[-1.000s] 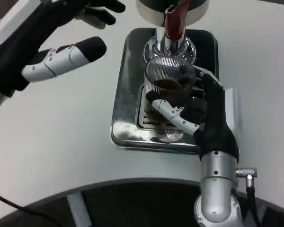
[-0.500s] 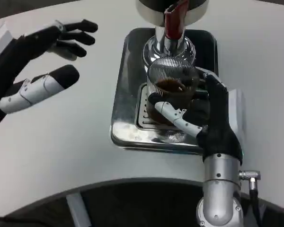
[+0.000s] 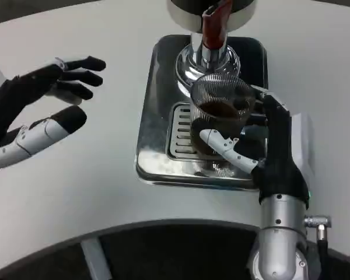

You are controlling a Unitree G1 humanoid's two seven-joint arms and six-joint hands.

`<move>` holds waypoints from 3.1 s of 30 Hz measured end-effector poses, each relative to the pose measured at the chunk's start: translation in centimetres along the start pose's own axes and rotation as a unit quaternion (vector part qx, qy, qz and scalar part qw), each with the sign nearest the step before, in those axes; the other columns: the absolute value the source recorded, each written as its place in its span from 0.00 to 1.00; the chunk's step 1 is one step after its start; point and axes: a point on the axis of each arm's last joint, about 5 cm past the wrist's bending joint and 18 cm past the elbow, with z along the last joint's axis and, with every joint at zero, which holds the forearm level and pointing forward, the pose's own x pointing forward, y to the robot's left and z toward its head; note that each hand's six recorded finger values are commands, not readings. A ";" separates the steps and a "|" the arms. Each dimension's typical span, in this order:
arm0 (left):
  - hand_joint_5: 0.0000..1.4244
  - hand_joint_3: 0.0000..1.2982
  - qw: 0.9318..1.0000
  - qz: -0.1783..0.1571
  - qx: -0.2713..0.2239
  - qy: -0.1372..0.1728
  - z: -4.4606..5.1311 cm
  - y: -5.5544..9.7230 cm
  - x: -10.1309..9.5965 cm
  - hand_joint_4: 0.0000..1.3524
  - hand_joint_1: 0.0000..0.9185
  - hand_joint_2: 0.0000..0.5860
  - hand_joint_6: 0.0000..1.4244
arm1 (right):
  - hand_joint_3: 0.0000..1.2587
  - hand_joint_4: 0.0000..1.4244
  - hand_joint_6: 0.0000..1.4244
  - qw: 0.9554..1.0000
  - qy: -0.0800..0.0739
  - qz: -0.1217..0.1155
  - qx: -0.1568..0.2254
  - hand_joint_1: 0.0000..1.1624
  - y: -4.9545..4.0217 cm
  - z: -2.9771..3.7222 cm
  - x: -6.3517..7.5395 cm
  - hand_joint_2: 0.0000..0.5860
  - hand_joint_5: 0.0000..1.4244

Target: Grasp the cup under the faucet to collect the drink, then remove the cup.

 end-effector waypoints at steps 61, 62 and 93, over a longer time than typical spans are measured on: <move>0.23 0.21 0.996 -0.052 -0.011 0.066 -0.78 -2.6 -2.2 0.21 0.00 0.19 0.26 | 0.53 0.54 0.74 1.000 -0.008 -0.011 -0.011 0.70 -4.21 -1.42 -4.1 0.41 0.68; 0.23 0.21 0.996 -0.053 -0.012 0.067 -0.80 -2.7 -2.3 0.21 0.00 0.19 0.26 | 0.53 0.54 0.74 1.000 -0.008 -0.011 -0.011 0.70 -4.23 -1.44 -4.1 0.41 0.68; 0.06 0.11 0.989 -0.110 0.077 0.067 0.85 -3.7 -1.8 0.03 0.00 0.17 0.14 | 0.57 0.58 0.81 0.997 -0.059 0.051 -0.016 0.72 -6.46 -0.41 -6.3 0.39 0.72</move>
